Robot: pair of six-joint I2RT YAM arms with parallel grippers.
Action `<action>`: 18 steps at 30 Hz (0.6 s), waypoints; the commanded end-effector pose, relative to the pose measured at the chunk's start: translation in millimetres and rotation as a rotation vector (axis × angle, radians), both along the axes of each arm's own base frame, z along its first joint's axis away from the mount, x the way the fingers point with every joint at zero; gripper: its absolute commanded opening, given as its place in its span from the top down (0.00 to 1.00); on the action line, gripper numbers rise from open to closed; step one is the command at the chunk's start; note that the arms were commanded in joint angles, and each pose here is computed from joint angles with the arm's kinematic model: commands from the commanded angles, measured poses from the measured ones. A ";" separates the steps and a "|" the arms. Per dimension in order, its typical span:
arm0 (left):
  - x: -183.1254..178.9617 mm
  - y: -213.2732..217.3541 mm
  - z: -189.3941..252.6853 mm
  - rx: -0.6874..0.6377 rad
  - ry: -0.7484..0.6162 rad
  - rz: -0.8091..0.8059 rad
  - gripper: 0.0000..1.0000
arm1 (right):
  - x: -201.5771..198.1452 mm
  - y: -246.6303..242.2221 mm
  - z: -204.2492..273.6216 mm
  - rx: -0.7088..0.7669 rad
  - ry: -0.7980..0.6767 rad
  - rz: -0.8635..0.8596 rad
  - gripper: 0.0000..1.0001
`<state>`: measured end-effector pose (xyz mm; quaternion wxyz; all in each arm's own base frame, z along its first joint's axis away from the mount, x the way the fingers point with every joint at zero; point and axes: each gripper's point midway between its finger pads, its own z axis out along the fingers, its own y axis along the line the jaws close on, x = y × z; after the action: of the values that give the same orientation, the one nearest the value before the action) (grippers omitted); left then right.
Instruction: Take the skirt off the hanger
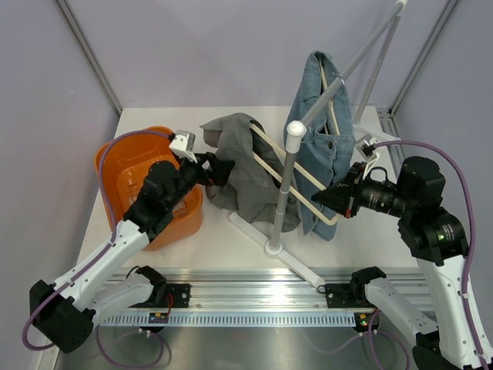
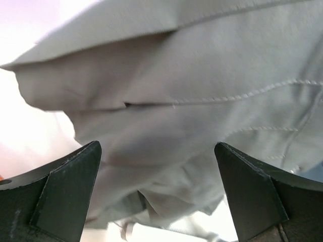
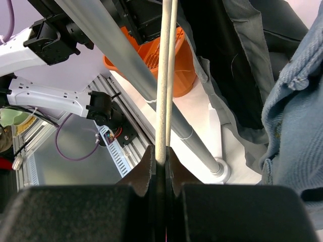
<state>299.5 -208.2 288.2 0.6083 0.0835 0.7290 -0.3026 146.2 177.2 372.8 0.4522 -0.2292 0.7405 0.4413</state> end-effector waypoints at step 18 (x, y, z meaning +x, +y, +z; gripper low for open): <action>-1.6 -45.1 29.9 -0.053 -0.122 -0.232 0.97 | -21.2 9.4 36.9 0.083 -0.130 0.119 1.00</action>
<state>302.4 -240.5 281.0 0.5905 0.1396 0.7138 -0.3496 141.7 180.2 375.0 0.4418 -0.2260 0.7379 0.4573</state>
